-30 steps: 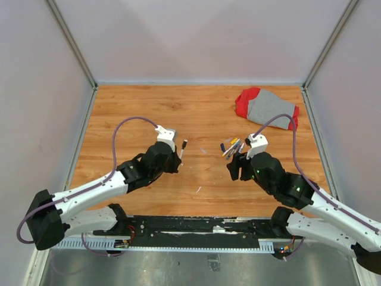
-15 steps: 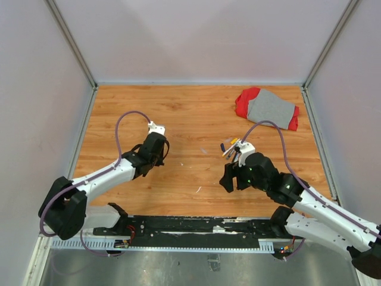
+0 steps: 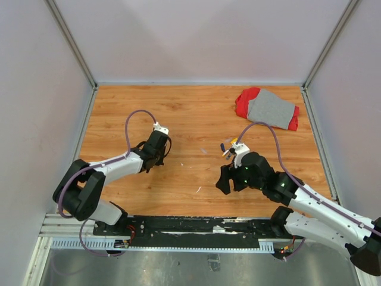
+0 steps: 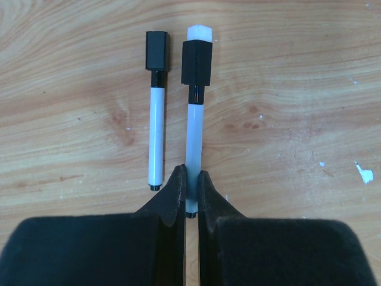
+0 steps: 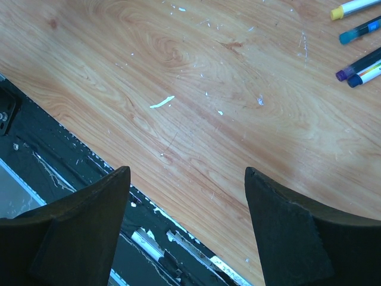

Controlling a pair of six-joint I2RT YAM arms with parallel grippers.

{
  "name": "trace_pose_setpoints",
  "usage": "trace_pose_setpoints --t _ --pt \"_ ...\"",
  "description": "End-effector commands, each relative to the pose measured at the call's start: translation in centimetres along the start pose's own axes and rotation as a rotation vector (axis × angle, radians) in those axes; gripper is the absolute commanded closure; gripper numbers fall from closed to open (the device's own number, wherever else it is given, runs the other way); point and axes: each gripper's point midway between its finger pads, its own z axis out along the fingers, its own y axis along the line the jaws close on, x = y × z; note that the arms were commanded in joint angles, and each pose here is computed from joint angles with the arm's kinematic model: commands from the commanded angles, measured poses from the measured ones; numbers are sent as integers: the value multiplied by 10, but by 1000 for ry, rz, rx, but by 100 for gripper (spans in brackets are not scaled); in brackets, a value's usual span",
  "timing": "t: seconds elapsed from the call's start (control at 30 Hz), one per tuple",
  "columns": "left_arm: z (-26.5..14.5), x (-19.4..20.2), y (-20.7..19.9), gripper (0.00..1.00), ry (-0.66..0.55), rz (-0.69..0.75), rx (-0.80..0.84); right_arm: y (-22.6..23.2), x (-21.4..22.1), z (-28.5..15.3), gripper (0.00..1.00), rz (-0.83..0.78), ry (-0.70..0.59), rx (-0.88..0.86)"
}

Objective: Insert the pens into the pen caps
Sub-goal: Place the pen at the center of the board.

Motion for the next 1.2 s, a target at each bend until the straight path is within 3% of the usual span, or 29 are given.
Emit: trace_pose_setpoints --t 0.0,0.17,0.4,0.63,0.77,1.0,1.17 --pt "9 -12 -4 99 7 9 -1 1 1 3 22 3 -5 -19" --pt "16 -11 -7 99 34 14 -5 2 3 6 22 2 9 -27" --pt "20 -8 -12 88 69 10 6 2 5 5 21 3 8 -29" --pt "17 0 -14 84 107 -5 18 1 6 5 21 4 5 -27" --pt "15 5 -15 78 123 -10 25 0 5 4 20 5 3 -23" --pt "2 -13 -16 67 77 -26 48 -7 1 2 19 -21 4 21" --pt "-17 -37 -17 65 21 -42 83 -17 -8 -2 19 -49 12 89"
